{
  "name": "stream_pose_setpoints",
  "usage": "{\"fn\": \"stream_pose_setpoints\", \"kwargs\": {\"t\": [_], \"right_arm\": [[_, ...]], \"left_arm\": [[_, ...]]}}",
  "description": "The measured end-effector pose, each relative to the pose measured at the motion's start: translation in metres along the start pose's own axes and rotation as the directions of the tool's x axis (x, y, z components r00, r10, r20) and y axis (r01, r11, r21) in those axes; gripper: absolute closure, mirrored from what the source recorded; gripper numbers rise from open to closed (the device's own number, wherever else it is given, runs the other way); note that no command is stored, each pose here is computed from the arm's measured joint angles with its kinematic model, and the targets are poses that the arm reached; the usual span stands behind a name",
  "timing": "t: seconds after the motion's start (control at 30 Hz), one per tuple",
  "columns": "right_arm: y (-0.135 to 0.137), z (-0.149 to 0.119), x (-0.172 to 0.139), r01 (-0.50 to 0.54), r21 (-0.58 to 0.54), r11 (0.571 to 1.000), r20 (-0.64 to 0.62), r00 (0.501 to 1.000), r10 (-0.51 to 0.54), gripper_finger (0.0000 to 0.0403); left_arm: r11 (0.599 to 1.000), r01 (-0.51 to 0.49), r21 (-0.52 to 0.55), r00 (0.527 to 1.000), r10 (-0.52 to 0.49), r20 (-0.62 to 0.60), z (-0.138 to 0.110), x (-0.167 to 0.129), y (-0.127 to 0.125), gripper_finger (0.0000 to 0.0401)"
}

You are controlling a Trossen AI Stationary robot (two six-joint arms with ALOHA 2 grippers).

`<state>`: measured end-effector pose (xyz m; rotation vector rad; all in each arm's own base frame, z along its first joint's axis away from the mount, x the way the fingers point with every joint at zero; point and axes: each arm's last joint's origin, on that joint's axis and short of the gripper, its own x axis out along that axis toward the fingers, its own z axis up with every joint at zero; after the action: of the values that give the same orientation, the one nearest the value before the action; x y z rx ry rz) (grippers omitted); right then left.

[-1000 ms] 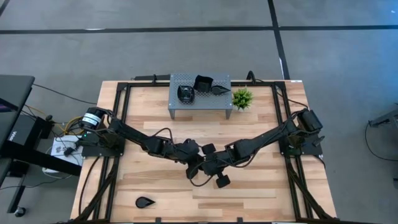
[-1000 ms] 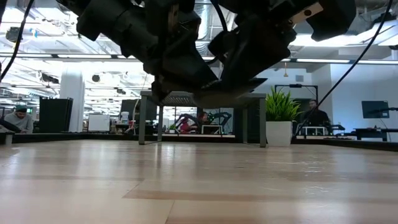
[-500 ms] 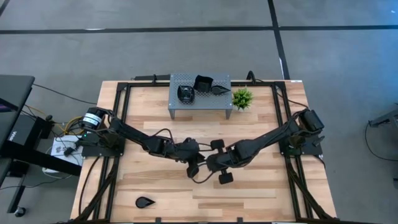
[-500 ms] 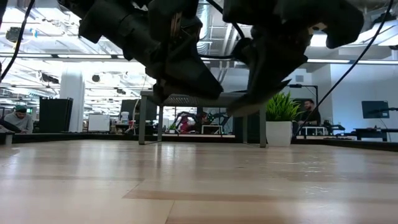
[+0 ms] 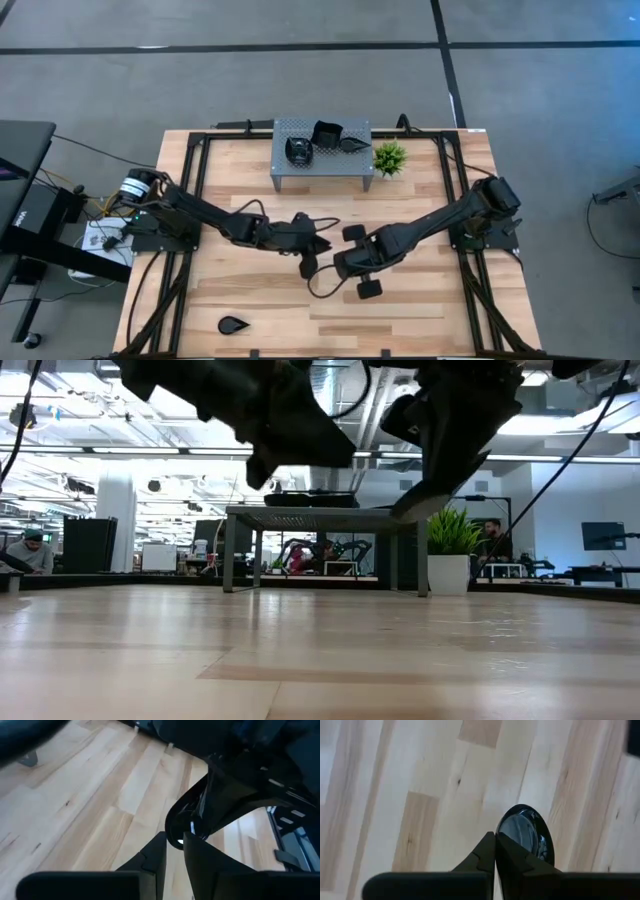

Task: Pick & Place Mini shaped plates
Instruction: Stack the black drop-shaped plate on top of the stacked black drop-shaped plates on the shelf

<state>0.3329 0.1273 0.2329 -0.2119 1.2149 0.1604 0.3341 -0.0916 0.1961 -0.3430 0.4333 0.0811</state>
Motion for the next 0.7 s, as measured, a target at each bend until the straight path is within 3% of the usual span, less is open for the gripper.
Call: {"fn": "stream_pose_setpoints", "kwargs": {"t": [0.17,0.37,0.53,0.7], "right_arm": [[0.006,0.005,-0.001,0.005,-0.013,1.0,0.06,0.998,-0.005,0.0398],[0.019,0.013,-0.02,0.031,-0.048,0.998,0.093,0.995,-0.026,0.0398],[0.019,0.009,-0.051,0.212,-0.096,0.973,-0.013,0.977,-0.214,0.0398],[-0.002,-0.005,-0.087,0.421,-0.089,0.903,-0.024,0.905,-0.424,0.0398]], "left_arm": [[1.0,-0.019,0.02,0.999,0.018,0.041,0.008,-0.009,0.001,0.0335],[0.997,-0.074,0.031,0.997,0.074,0.014,-0.003,-0.008,0.013,0.0335],[0.997,-0.067,0.024,0.998,0.067,0.019,-0.003,-0.014,0.013,0.0335],[0.999,-0.018,0.047,0.999,0.015,0.046,0.003,-0.027,0.001,0.0335]]}}
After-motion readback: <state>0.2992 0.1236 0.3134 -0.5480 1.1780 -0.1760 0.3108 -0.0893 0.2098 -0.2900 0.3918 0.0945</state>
